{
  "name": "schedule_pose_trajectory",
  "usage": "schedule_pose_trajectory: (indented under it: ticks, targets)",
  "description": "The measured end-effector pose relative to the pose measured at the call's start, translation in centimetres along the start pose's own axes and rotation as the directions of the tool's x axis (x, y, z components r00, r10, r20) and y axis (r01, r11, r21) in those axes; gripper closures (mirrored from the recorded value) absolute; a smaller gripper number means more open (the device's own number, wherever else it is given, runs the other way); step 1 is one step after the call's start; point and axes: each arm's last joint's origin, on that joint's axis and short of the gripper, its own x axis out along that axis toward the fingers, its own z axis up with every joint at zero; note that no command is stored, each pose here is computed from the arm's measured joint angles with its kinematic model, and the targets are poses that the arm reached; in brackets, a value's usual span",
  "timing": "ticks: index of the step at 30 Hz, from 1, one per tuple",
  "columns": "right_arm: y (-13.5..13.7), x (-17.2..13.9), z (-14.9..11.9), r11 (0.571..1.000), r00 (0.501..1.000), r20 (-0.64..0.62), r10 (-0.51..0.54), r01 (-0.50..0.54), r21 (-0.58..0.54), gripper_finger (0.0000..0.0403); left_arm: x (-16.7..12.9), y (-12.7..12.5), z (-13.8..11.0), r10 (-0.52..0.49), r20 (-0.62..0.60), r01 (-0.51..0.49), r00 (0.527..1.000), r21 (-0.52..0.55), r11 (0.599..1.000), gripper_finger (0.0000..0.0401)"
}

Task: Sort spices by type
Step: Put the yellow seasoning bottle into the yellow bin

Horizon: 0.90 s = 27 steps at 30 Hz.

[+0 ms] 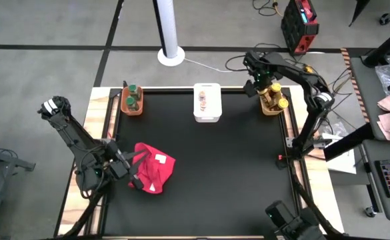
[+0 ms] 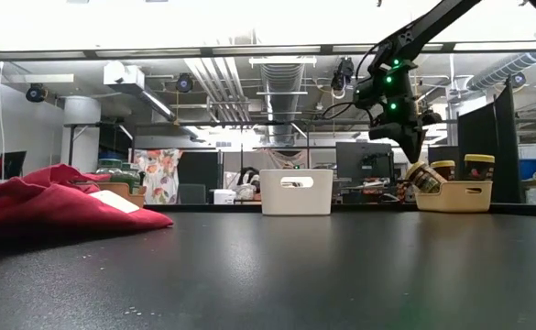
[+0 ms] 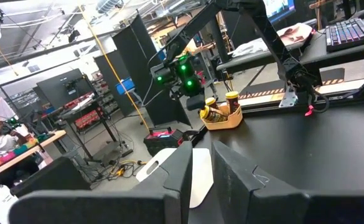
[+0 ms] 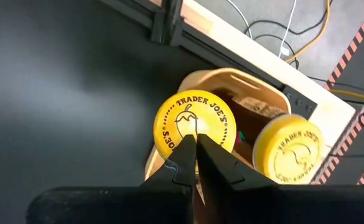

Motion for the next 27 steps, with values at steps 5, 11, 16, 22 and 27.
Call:
schedule_pose_trajectory:
  ticks: [5,11,16,22,27]
  targets:
    - [-0.3,-0.7,-0.6,1.0,1.0,-0.017,-0.011,0.011,0.007,0.0394,0.0,0.0,0.0,0.0,0.0,0.0,1.0,0.0,1.0,0.0357]
    - [-0.6,-1.2,-1.4,0.999,0.998,-0.05,-0.036,0.037,0.018,0.0394,0.0,0.0,0.0,0.0,0.0,0.0,1.0,0.0,1.0,0.0357]
    - [-0.7,-1.4,-1.9,0.999,0.998,-0.052,-0.036,0.037,0.024,0.0394,0.0,0.0,0.0,0.0,0.0,0.0,1.0,-0.003,1.0,0.0357]
    - [-0.7,-1.2,-2.7,0.999,0.997,-0.069,-0.038,0.04,0.018,0.0394,0.0,0.0,0.0,0.0,0.0,0.0,1.0,-0.005,1.0,0.0357]
    - [-1.0,-2.2,-2.2,0.994,0.994,0.061,-0.094,0.09,0.054,0.0394,0.0,0.0,0.0,0.0,0.0,0.0,1.0,-0.005,1.0,0.0357]
